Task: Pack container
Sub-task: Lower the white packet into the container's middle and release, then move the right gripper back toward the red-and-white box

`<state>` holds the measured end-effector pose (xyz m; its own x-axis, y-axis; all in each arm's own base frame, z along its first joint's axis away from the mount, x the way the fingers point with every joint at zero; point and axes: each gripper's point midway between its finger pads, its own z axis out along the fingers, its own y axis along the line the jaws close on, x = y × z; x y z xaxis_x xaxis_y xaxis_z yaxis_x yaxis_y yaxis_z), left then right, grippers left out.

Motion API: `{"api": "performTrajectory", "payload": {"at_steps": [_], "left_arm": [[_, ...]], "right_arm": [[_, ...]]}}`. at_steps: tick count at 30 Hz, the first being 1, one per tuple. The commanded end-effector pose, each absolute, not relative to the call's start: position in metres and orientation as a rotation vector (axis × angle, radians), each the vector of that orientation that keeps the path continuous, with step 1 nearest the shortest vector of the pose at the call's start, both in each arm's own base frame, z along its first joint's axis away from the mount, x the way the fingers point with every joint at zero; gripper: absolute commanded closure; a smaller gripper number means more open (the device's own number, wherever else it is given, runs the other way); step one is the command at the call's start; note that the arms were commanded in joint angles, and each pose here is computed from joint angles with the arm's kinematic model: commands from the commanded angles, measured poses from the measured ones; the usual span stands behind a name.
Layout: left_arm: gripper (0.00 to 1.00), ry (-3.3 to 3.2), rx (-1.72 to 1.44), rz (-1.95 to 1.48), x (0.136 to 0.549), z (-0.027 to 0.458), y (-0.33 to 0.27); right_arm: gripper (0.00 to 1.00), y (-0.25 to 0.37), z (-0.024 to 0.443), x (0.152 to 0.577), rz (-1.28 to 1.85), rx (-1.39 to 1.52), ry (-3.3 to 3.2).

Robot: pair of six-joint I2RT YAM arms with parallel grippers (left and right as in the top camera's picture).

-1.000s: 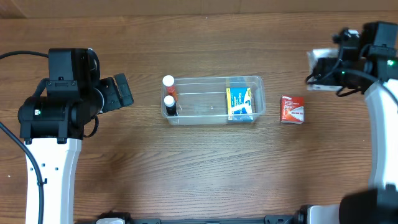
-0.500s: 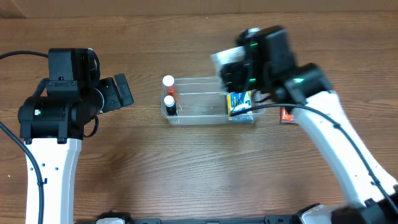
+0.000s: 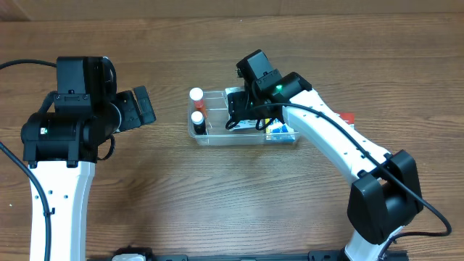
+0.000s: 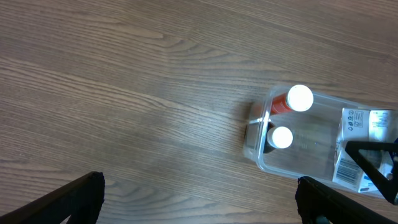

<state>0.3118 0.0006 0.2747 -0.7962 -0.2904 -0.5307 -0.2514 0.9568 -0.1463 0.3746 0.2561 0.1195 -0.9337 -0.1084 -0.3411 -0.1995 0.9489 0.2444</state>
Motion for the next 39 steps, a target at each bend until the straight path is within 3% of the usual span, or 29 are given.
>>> {"api": "performTrajectory", "payload": {"at_steps": [1, 15, 17, 20, 34, 39], "left_arm": [[0.00, 2.546, -0.367, -0.066, 0.311, 0.270, 0.004], [0.00, 2.547, -0.367, -0.066, 0.311, 0.270, 0.004], [0.00, 2.547, -0.367, -0.066, 0.311, 0.270, 0.004], [0.00, 2.550, -0.367, -0.065, 0.310, 0.270, 0.004], [0.00, 2.555, -0.358, -0.062, 0.310, 0.269, 0.004], [0.00, 2.556, -0.348, -0.059, 0.310, 0.269, 0.004]], "right_arm": [[0.28, 0.254, 0.117, 0.383, 0.356, -0.188, 2.765], [0.23, 0.252, 0.092, 0.380, 0.318, -0.190, 2.826], [0.19, 0.252, 0.092, 0.379, 0.316, -0.191, 2.830], [0.00, 0.252, 0.091, 0.379, 0.315, -0.190, 2.831], [0.00, 0.247, 0.093, 0.384, 0.270, -0.181, 2.812], [0.00, 0.232, 0.128, 0.394, 0.192, -0.148, 2.713]]}}
